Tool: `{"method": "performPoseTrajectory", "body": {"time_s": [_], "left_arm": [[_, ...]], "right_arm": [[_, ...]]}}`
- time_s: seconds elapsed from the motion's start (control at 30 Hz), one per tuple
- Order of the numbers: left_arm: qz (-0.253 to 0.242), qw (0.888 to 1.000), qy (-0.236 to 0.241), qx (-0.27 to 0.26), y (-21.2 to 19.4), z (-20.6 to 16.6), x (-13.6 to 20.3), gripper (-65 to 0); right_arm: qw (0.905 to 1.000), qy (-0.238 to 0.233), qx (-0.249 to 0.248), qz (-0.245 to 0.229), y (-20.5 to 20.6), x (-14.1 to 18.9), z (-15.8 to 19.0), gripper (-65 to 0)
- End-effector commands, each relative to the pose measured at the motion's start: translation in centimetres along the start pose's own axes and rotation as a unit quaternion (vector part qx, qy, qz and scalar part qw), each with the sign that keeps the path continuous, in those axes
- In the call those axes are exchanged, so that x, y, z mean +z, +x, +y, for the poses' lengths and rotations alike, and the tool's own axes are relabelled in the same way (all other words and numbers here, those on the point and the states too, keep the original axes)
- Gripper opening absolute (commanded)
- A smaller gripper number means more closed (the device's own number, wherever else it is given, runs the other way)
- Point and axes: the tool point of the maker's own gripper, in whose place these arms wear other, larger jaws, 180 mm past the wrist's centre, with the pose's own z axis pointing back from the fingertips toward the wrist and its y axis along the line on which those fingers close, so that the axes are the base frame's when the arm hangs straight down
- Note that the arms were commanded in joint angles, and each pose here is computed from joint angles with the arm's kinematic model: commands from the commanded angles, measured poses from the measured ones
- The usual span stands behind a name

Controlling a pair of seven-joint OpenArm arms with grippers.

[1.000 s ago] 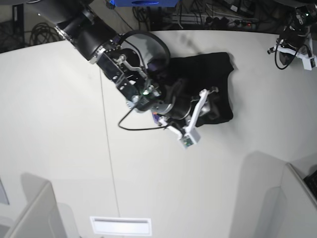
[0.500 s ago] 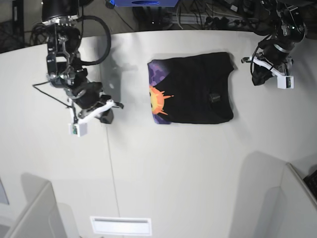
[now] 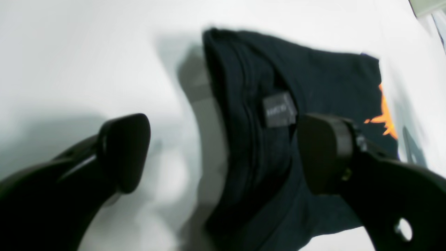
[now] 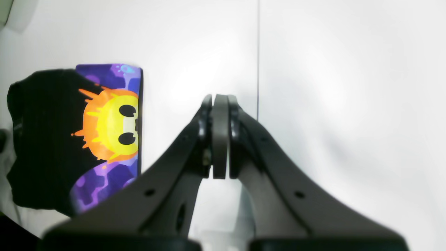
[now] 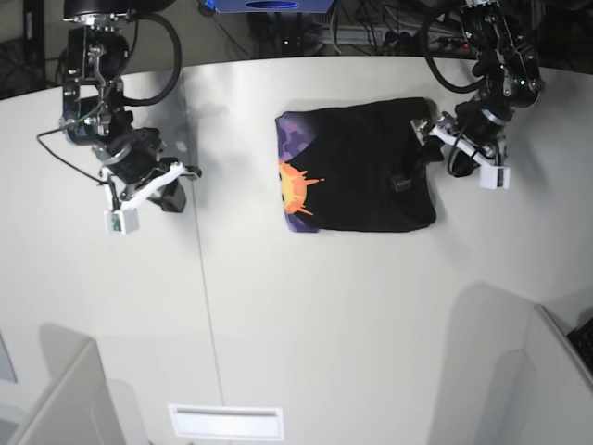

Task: Fold the T-shirt properly
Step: 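Reach the left gripper to the edge of the folded bundle and grasp it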

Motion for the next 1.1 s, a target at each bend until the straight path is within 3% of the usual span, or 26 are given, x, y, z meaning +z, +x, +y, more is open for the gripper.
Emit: {"method": "performPoseTrajectory", "body": {"time_s": [0.0, 0.27, 0.37, 0.5, 0.57, 0.63, 0.8, 0.93, 1.07], "left_arm": [[-0.017, 1.0, -0.019, 0.0, 1.0, -0.9, -0.5, 0.0], [0.035, 0.997, -0.06, 0.015, -1.7, -2.7, -4.1, 0.0], [0.046, 0.997, -0.058, 0.024, -2.5, -2.4, -4.3, -17.8], [0.059, 0.996, -0.026, 0.059, -3.3, -0.9, -4.5, -52.0], [0.064, 0.996, -0.006, 0.061, -3.1, 0.2, -4.3, -65.0], [0.076, 0.996, -0.004, 0.045, -3.0, 0.1, -4.4, -65.0], [0.131, 0.988, -0.034, -0.073, -1.6, -2.5, -6.4, -65.0], [0.167, 0.966, -0.076, -0.182, -0.9, -5.6, -7.9, -65.0], [0.186, 0.932, -0.113, -0.289, 0.4, -8.8, -9.3, -65.0]], "right_arm": [[0.9996, 0.008, 0.011, -0.023, 1.4, 0.4, 0.3, -65.0], [0.9998, 0.006, 0.011, -0.016, 0.9, 0.5, 0.1, -65.0], [0.9999, 0.003, 0.01, -0.013, 0.6, 0.6, -0.1, -65.0], [0.9992, -0.029, -0.01, -0.027, 1.0, 1.6, -2.6, -65.0], [0.9985, -0.043, -0.016, -0.031, 1.1, 2.1, -3.7, -65.0], [0.9976, -0.057, -0.023, -0.033, 0.9, 2.6, -4.7, -65.0], [0.9932, -0.101, -0.045, -0.036, 0.3, 4.5, -7.9, -65.0], [0.9898, -0.127, -0.057, -0.03, -0.9, 5.8, -9.7, -65.0], [0.9854, -0.153, -0.074, -0.015, -2.6, 6.9, -11.6, -65.0]]}}
